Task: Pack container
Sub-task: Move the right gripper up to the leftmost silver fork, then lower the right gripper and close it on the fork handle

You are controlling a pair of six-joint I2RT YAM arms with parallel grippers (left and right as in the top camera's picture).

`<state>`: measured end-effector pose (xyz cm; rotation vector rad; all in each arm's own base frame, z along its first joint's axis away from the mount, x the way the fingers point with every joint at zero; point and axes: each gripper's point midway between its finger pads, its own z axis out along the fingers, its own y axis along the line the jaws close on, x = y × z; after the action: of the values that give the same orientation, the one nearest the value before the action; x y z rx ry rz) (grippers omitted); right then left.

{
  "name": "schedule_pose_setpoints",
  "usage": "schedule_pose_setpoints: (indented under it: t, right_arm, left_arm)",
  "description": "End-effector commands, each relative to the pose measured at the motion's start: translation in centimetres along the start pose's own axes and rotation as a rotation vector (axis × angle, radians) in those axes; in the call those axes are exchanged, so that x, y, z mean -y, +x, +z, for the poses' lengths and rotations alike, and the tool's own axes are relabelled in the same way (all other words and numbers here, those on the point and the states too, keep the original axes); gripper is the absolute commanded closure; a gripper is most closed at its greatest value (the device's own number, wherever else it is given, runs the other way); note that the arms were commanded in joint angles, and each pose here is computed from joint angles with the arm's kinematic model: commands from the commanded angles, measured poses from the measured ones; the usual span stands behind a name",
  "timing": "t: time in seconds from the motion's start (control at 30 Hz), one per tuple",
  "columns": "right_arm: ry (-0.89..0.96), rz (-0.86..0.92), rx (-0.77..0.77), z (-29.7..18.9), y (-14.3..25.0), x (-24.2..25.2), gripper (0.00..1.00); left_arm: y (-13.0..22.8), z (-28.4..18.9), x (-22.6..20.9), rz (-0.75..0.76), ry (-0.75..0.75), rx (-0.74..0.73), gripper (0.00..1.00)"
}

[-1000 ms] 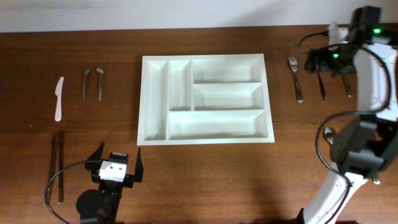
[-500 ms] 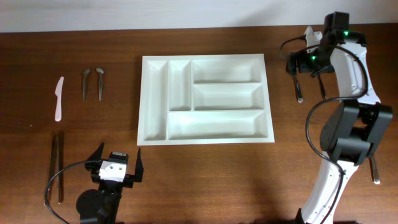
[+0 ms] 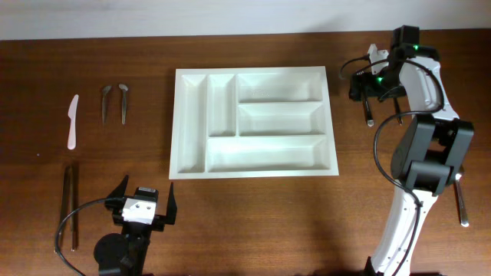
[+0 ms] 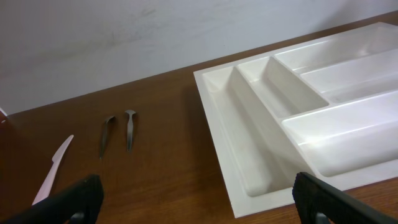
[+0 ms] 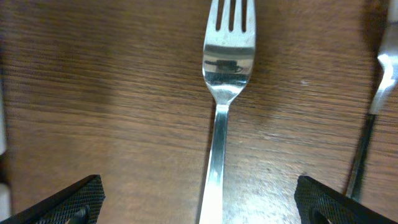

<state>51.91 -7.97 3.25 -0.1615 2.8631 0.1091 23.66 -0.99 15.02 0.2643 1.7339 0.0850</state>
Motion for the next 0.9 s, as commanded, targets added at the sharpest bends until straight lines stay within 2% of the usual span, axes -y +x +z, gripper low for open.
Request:
schedule_pose_setpoints:
  t: [0.0,0.87]
  right_arm:
    - [0.014,-0.015,-0.01,1.1,0.0,0.3,0.01]
    - [0.057,-0.021,-0.071,3.0,1.3,1.3,0.01]
  left_arm:
    - [0.2,0.0,0.1,-0.002,-0.001,-0.004,0.01]
    - [0.2,0.0,0.1,-0.002,-0.001,-0.004,0.01]
